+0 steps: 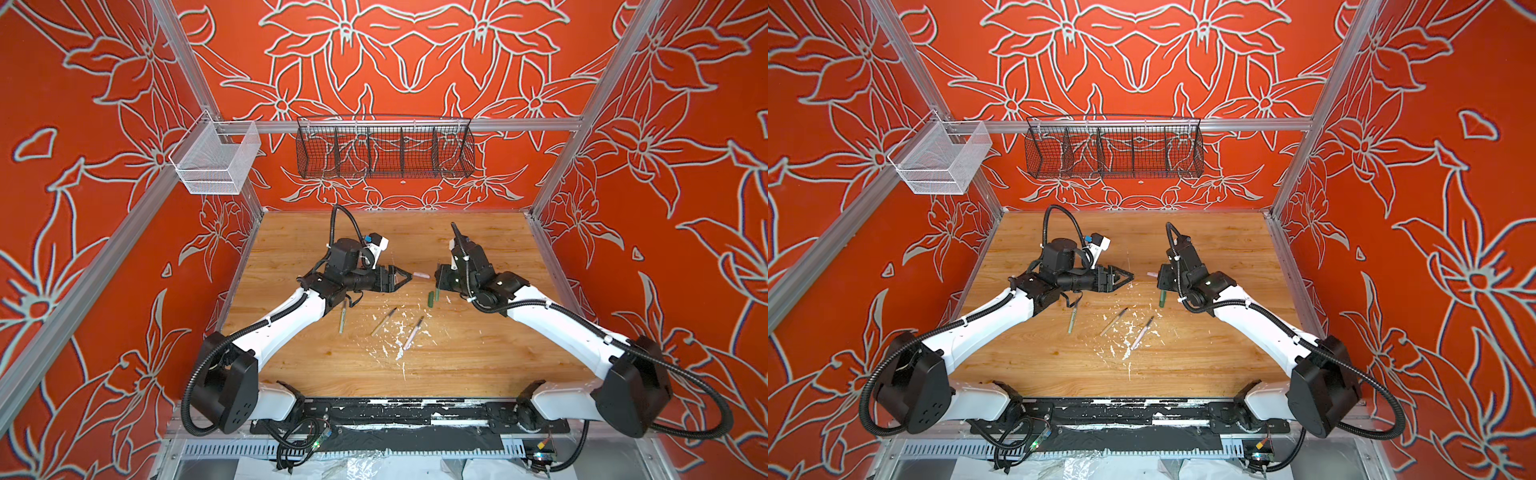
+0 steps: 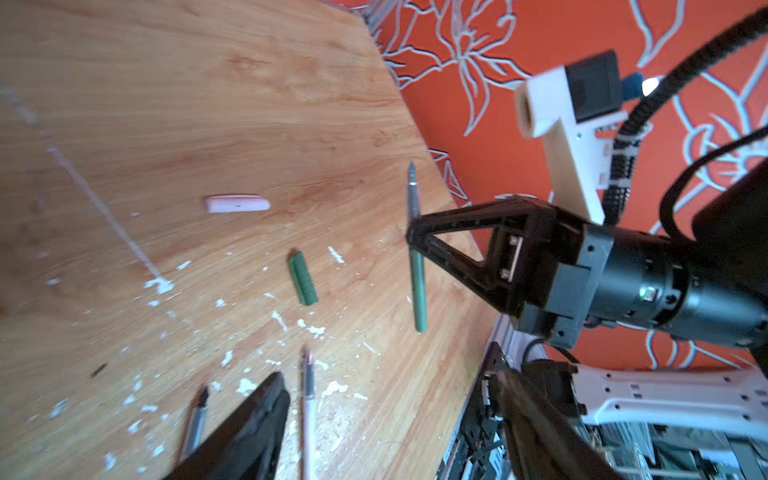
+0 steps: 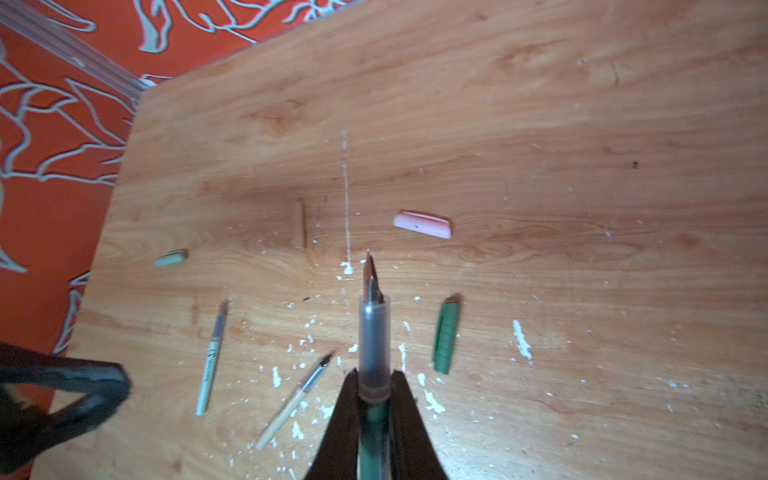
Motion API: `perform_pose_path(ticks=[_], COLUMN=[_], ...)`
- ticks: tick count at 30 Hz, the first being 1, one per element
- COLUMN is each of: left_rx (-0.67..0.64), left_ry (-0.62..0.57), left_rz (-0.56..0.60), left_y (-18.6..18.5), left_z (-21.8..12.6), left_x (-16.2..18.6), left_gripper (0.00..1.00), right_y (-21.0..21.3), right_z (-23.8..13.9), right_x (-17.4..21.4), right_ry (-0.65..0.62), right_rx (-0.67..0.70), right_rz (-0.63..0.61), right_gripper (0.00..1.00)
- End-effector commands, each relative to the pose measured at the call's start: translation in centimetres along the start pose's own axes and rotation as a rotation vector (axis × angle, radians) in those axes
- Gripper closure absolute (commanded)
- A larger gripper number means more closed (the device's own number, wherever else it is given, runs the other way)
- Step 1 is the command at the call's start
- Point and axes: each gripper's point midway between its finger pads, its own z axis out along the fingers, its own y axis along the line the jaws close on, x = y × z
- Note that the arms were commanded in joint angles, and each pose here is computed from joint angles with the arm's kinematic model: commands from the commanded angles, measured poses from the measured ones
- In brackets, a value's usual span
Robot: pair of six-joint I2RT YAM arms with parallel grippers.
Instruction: Insert the pens into the pen caps
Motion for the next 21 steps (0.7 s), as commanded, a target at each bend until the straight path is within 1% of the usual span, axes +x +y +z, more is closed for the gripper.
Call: perform_pose_path(ticks=[1, 4, 8, 13, 16, 19, 21], left_rx=[0.165, 0.178, 0.187, 0.185, 0.162, 0.18, 0.191], left_ry=[-0.031, -0.014, -0.022, -0.011, -0.005, 0.005, 0.013], left_rz=[0.149, 0.149, 0.138, 0.131, 0.13, 0.122, 0.119], left_y=[-4.1, -4.2, -4.0, -3.7, -3.2, -3.4, -3.6], left_z=[0.1, 0.8, 1.2, 1.7, 2.0, 2.2, 2.4], left_x=[-0.4, 0.1, 0.2, 0.6, 0.7, 1.0, 1.1], left_gripper=[0.22, 0.23, 0.26, 0.33, 0.34, 0.37, 0.41], right_y=[3.3, 5.0, 6.1, 6.9, 7.1, 7.3, 7.7], right_z=[-1.5, -2.1, -2.9, -3.5, -3.7, -3.9, -4.0], right_x=[-1.4, -1.4, -1.6, -1.7, -1.8, -2.0, -2.1], right_ry=[-0.04, -0.045, -0.065, -0.08, -0.092, -0.104, -0.106], right_rx=[-0.094, -0.14, -0.186, -0.223, -0.236, -0.252, -0.269], right_rz=[-0.015, -0.012, 0.005, 0.032, 0.04, 0.049, 0.055], right_gripper=[0.93, 0.93, 0.93, 0.94, 0.94, 0.94, 0.94])
